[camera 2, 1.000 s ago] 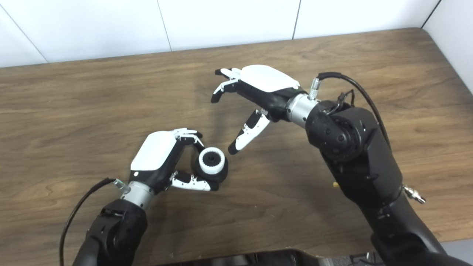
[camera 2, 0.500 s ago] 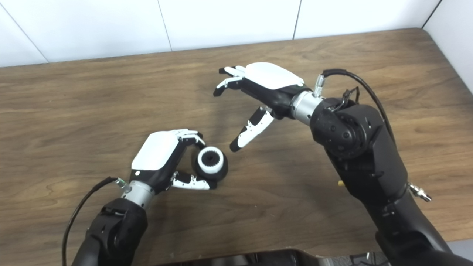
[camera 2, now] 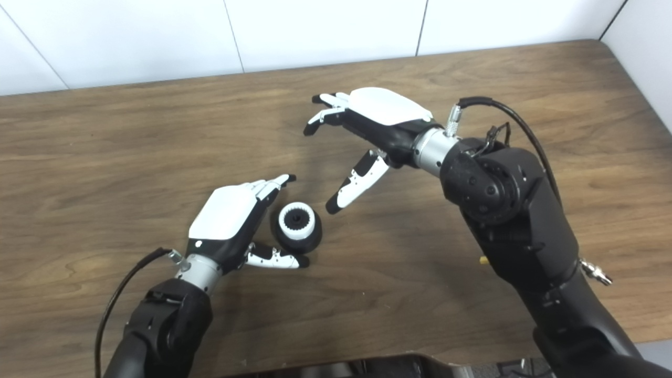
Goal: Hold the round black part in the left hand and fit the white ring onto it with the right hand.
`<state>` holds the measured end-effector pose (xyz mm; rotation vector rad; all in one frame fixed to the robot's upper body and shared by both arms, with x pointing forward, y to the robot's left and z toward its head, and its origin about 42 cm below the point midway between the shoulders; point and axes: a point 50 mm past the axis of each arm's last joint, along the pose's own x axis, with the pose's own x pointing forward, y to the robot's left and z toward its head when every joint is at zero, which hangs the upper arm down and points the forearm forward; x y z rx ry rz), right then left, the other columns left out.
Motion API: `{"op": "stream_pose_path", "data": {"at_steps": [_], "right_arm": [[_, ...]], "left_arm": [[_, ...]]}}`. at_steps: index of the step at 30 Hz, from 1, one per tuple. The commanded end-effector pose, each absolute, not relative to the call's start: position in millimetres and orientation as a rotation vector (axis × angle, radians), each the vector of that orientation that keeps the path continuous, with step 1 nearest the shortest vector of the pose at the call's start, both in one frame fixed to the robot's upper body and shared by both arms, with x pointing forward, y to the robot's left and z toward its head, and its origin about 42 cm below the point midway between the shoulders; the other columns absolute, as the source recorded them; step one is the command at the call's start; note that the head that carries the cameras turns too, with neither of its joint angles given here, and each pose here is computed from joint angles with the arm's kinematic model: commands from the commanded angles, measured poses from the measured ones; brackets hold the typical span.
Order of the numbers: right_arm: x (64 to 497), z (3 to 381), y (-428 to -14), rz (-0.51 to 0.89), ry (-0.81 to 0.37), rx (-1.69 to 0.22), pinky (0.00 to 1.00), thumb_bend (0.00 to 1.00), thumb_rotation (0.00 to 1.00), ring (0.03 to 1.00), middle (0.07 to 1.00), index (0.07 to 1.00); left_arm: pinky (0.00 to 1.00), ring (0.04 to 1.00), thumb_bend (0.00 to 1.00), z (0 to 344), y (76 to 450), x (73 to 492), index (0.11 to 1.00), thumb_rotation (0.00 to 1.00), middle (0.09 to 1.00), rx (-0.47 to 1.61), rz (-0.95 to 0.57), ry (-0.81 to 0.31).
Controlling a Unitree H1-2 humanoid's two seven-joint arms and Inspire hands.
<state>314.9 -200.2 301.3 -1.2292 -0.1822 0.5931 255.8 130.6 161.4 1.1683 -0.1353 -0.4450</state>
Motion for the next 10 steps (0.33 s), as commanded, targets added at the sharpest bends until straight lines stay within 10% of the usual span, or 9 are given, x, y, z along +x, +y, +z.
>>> {"op": "stream_pose_path", "data": {"at_steps": [1,10], "right_arm": [[318,321,-200,0.535,-0.265,-1.257,0.97,1.00,0.40,1.000,0.988,0.802],[321,319,-202,0.535,-0.255,-1.259,0.96,1.00,0.41,1.000,0.988,0.807]], "left_arm": [[0.88,0.896,0.94,161,133,256,0.935,0.27,0.890,1.176,-0.452,-0.095],[0.82,0.879,0.93,190,138,256,0.902,0.29,0.871,1.057,-0.426,-0.073]]}}
